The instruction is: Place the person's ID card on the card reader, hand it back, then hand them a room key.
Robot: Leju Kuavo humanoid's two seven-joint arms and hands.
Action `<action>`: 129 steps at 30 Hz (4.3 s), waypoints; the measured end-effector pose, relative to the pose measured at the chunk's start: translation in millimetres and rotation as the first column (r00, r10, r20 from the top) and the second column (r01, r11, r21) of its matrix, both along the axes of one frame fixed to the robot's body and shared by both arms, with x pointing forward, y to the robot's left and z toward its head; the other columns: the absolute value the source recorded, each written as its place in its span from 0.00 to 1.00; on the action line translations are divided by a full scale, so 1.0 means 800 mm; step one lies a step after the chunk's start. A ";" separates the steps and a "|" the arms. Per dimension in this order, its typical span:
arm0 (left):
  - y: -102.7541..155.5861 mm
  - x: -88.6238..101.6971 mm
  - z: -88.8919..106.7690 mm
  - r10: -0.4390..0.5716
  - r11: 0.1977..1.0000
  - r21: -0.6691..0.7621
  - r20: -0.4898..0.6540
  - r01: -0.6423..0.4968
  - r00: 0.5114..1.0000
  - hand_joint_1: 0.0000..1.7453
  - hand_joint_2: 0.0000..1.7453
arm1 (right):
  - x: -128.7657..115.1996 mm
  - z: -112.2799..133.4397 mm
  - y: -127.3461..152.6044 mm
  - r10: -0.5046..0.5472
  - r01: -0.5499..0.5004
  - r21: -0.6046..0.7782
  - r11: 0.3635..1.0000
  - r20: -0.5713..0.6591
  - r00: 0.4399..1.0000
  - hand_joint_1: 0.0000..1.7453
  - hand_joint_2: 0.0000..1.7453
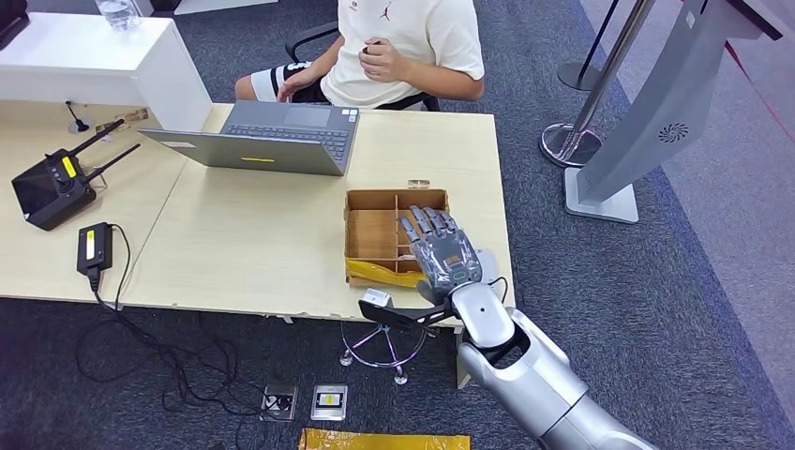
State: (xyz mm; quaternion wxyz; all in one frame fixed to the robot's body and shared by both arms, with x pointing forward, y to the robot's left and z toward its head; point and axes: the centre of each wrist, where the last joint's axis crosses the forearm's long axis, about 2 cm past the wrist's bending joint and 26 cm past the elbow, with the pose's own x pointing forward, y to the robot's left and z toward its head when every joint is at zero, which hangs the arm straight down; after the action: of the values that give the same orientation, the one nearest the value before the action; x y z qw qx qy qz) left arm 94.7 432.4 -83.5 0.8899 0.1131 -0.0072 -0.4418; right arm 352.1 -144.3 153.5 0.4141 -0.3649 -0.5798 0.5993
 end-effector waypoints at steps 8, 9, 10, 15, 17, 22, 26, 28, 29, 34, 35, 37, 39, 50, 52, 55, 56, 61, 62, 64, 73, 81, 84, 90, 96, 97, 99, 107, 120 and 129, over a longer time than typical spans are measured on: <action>0.000 0.004 0.001 -0.002 1.000 0.004 -0.004 0.002 1.000 0.00 1.00 | 0.002 -0.008 -0.002 -0.013 0.013 -0.014 1.000 -0.023 1.000 0.00 1.00; 0.000 0.005 0.001 -0.002 1.000 0.004 -0.004 0.002 1.000 0.00 1.00 | 0.002 -0.009 -0.002 -0.014 0.014 -0.016 1.000 -0.025 1.000 0.00 1.00; 0.000 0.005 0.001 -0.002 1.000 0.004 -0.003 0.002 1.000 0.00 1.00 | 0.003 -0.009 -0.002 -0.015 0.015 -0.017 1.000 -0.027 1.000 0.00 1.00; -0.001 0.005 0.001 -0.003 1.000 0.004 -0.003 0.003 1.000 0.00 1.00 | 0.004 -0.009 -0.002 -0.018 0.017 -0.020 1.000 -0.031 0.999 0.01 1.00; -0.001 0.005 0.001 -0.003 1.000 0.004 -0.003 0.003 1.000 0.00 1.00 | 0.004 -0.009 -0.002 -0.018 0.017 -0.020 1.000 -0.031 0.999 0.01 1.00; -0.003 0.008 0.001 -0.007 1.000 0.005 -0.005 0.007 1.000 0.00 1.00 | 0.013 -0.006 0.003 -0.011 0.010 -0.031 0.999 -0.032 0.999 0.06 1.00; -0.005 0.009 0.001 -0.011 1.000 0.003 -0.008 0.011 1.000 0.00 1.00 | 0.018 -0.005 0.010 0.000 -0.002 -0.038 0.999 -0.041 0.999 0.07 1.00; -0.005 0.009 0.001 -0.013 1.000 0.001 -0.009 0.013 1.000 0.00 1.00 | 0.019 -0.006 0.012 0.001 -0.003 -0.041 0.999 -0.046 0.999 0.08 1.00; -0.005 0.009 0.001 -0.013 1.000 0.000 -0.010 0.013 1.000 0.00 1.00 | 0.019 -0.007 0.012 0.002 -0.004 -0.043 0.999 -0.049 0.999 0.08 1.00; -0.006 0.010 0.000 -0.015 1.000 -0.001 -0.012 0.015 1.000 0.00 1.00 | 0.020 -0.011 0.014 -0.001 -0.003 -0.051 0.999 -0.064 0.998 0.14 1.00; -0.006 0.010 0.001 -0.015 1.000 -0.001 -0.012 0.015 1.000 0.00 1.00 | 0.020 -0.012 0.014 -0.001 -0.003 -0.053 0.999 -0.067 0.998 0.17 1.00; -0.007 0.010 0.000 -0.015 1.000 -0.001 -0.012 0.015 1.000 0.00 1.00 | 0.020 -0.014 0.014 -0.002 -0.002 -0.057 0.998 -0.070 0.998 0.22 1.00; -0.007 0.010 0.000 -0.015 1.000 -0.001 -0.012 0.015 1.000 0.00 1.00 | 0.020 -0.015 0.014 -0.004 0.000 -0.062 0.998 -0.073 0.997 0.22 1.00; -0.007 0.010 0.000 -0.017 1.000 0.001 -0.012 0.017 1.000 0.00 1.00 | 0.022 -0.021 0.012 -0.014 0.007 -0.079 0.997 -0.087 0.996 0.50 1.00; -0.007 0.010 0.000 -0.016 1.000 0.001 -0.011 0.016 1.000 0.00 1.00 | 0.022 -0.022 0.012 -0.014 0.007 -0.080 0.997 -0.089 0.996 0.53 1.00; -0.007 0.009 0.000 -0.013 1.000 0.002 -0.008 0.013 1.000 0.00 1.00 | 0.022 -0.024 0.013 -0.013 0.005 -0.080 0.997 -0.093 0.996 0.60 1.00; -0.007 0.009 0.000 -0.012 1.000 0.002 -0.007 0.012 1.000 0.00 1.00 | 0.022 -0.024 0.014 -0.012 0.005 -0.080 0.997 -0.093 0.996 0.62 1.00; -0.007 0.007 0.000 -0.008 1.000 0.003 -0.007 0.009 1.000 0.00 1.00 | 0.024 -0.021 0.018 -0.009 0.002 -0.079 0.997 -0.090 0.996 0.68 1.00; -0.007 0.007 0.000 -0.008 1.000 0.003 -0.008 0.008 1.000 0.00 1.00 | 0.024 -0.020 0.019 -0.009 0.002 -0.078 0.997 -0.089 0.996 0.69 1.00; -0.007 0.006 0.000 -0.007 1.000 0.003 -0.008 0.007 1.000 0.00 1.00 | 0.025 -0.019 0.020 -0.007 0.001 -0.076 0.997 -0.086 0.996 0.72 1.00; -0.007 0.003 -0.001 -0.007 1.000 0.003 -0.013 0.008 1.000 0.00 1.00 | 0.028 -0.018 0.023 -0.008 0.001 -0.075 0.997 -0.086 0.996 0.90 1.00; -0.007 0.001 -0.002 -0.006 1.000 0.002 -0.016 0.006 1.000 0.00 1.00 | 0.027 -0.018 0.026 -0.009 0.005 -0.065 0.998 -0.058 0.998 1.00 1.00; -0.007 -0.002 -0.002 -0.005 1.000 0.003 -0.019 0.005 1.000 0.00 1.00 | 0.027 -0.016 0.028 -0.014 0.012 -0.063 0.998 -0.034 0.999 1.00 1.00; -0.006 -0.006 -0.003 -0.005 1.000 0.004 -0.020 0.005 1.000 0.00 1.00 | 0.030 0.006 0.032 -0.044 0.048 -0.050 0.998 0.065 0.997 1.00 1.00; -0.006 -0.010 -0.004 -0.014 1.000 0.010 -0.025 0.015 1.000 0.00 1.00 | 0.033 0.064 0.032 -0.073 0.064 0.044 0.997 0.235 0.969 1.00 1.00; -0.006 -0.010 -0.004 -0.017 1.000 0.011 -0.025 0.017 1.000 0.00 1.00 | 0.033 0.077 0.031 -0.078 0.059 0.073 0.996 0.279 0.957 1.00 1.00; -0.006 -0.010 -0.004 -0.024 1.000 0.014 -0.026 0.024 0.999 0.00 1.00 | 0.030 0.106 0.028 -0.089 0.039 0.138 0.990 0.372 0.924 1.00 1.00; -0.009 -0.001 -0.003 -0.058 0.998 0.016 -0.023 0.058 0.998 0.00 1.00 | 0.011 0.205 0.022 -0.093 -0.102 0.273 0.957 0.617 0.781 1.00 1.00; -0.017 0.024 0.001 -0.104 0.994 0.015 0.007 0.104 0.995 0.00 1.00 | 0.075 0.221 0.050 0.030 -0.047 0.017 0.999 0.544 0.838 1.00 1.00; -0.023 0.031 0.002 -0.139 0.990 0.013 0.010 0.139 0.990 0.00 1.00 | 0.109 0.162 0.039 -0.051 0.106 -0.113 0.988 0.407 0.912 1.00 1.00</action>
State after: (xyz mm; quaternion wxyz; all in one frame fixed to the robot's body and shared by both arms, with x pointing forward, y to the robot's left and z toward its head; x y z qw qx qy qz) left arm 119.5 414.4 -82.1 0.8563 0.1201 -0.0172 -0.5020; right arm 439.2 -112.8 282.8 0.2843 -0.5305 -0.5963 0.5312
